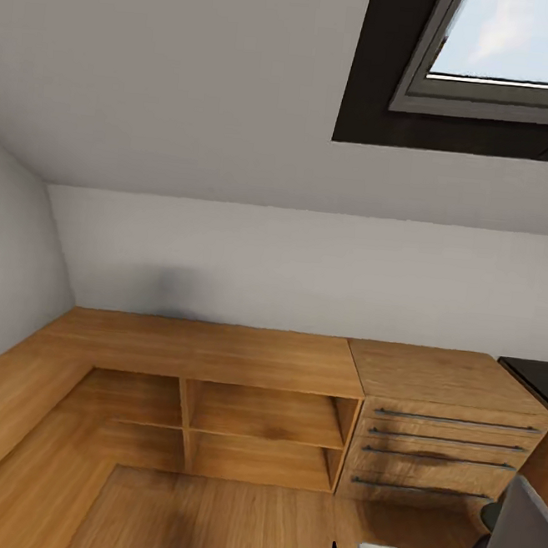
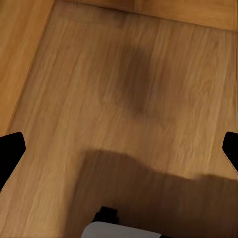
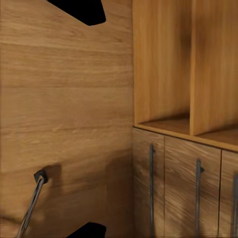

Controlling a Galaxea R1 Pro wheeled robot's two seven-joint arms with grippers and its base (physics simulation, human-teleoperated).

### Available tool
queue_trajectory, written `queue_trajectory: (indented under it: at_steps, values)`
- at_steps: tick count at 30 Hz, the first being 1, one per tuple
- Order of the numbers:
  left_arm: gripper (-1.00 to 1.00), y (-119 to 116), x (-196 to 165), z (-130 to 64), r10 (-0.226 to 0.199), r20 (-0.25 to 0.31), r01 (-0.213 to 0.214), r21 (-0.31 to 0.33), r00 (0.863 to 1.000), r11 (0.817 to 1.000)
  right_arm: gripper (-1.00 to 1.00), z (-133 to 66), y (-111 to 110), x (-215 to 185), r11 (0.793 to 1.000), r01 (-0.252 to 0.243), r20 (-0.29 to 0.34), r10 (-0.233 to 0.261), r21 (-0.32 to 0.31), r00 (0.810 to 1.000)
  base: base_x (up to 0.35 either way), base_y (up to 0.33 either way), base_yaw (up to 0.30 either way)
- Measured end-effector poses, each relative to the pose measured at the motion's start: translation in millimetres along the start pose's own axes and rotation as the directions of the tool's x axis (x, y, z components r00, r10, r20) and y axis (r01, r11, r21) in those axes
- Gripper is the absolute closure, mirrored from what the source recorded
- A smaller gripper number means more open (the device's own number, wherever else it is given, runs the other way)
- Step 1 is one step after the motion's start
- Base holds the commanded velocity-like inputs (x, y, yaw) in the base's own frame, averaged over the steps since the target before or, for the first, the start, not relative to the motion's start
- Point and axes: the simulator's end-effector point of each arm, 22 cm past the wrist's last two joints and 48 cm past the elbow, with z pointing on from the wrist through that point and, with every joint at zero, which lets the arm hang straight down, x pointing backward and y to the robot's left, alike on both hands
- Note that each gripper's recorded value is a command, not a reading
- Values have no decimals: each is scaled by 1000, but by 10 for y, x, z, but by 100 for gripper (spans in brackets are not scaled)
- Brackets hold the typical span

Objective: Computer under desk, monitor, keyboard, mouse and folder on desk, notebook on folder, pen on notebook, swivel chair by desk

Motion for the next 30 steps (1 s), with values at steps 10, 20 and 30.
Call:
queue_trajectory:
  at_steps: [10, 20, 30]
  values:
    - [-100, -5, -23, -3, -1, 5, 1, 1, 1000, 1000, -100, 0, -1, -27, 1000, -1, 5, 1, 0, 1000, 163, 39, -296]
    - [-100, -2, -48, -7, -2, 11, 2, 1, 1000, 1000, -100, -2, -1, -55, 1000, -2, 11, 2, 0, 1000, 13, 44, -296]
    - [-100, -2, -70, -12, -2, 15, 2, 2, 1000, 1000, -100, -5, -1, -83, 1000, -2, 17, 2, 0, 1000, 1, 282, -296]
